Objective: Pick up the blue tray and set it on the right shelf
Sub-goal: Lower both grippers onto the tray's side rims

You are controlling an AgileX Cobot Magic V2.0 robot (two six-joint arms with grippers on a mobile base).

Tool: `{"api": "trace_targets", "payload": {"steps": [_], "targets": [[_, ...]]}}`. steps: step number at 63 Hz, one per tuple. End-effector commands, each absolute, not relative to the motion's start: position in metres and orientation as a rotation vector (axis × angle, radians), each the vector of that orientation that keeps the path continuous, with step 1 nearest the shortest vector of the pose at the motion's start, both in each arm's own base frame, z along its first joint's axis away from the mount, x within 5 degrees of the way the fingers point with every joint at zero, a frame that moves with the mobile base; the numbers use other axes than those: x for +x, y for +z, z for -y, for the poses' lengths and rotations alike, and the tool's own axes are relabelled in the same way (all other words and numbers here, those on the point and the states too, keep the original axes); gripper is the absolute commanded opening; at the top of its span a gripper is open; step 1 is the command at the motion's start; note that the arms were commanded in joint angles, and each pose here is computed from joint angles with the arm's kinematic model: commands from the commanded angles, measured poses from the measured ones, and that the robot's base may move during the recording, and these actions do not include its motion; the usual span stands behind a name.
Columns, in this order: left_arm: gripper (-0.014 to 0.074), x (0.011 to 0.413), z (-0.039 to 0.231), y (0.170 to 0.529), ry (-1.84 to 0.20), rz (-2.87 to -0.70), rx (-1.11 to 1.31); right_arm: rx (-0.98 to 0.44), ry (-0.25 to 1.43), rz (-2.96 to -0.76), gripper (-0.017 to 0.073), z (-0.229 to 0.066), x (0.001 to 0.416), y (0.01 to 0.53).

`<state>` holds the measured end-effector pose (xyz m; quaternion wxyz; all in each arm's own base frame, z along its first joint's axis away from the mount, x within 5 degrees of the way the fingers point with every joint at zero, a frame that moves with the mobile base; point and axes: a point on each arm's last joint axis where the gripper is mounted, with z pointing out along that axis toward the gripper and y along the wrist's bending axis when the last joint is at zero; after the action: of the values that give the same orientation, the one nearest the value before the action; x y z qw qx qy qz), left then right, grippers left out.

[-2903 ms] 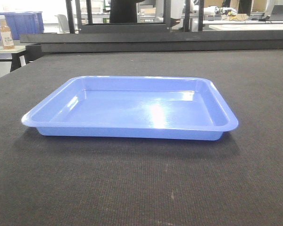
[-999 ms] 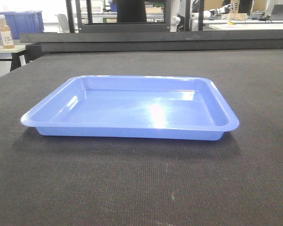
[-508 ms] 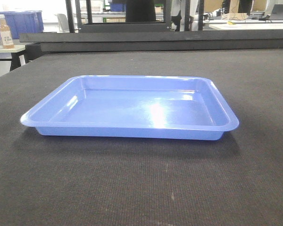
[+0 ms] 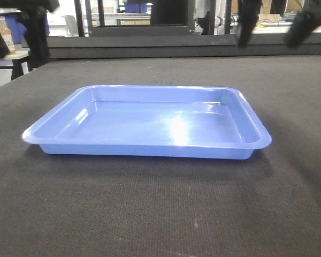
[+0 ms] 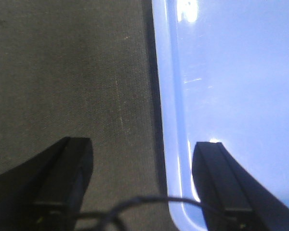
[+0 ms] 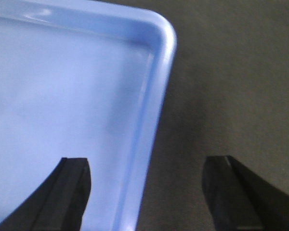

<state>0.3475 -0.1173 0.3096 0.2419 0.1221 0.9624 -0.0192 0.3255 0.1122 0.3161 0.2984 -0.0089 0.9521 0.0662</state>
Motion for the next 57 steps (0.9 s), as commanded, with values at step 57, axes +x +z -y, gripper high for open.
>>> {"api": "trace_targets", "payload": {"steps": [57], "targets": [[0.0526, 0.393, 0.139, 0.246, -0.177, -2.676, 0.203, 0.013, 0.174, -2.578, 0.0623, -0.129, 0.373, 0.255]]}}
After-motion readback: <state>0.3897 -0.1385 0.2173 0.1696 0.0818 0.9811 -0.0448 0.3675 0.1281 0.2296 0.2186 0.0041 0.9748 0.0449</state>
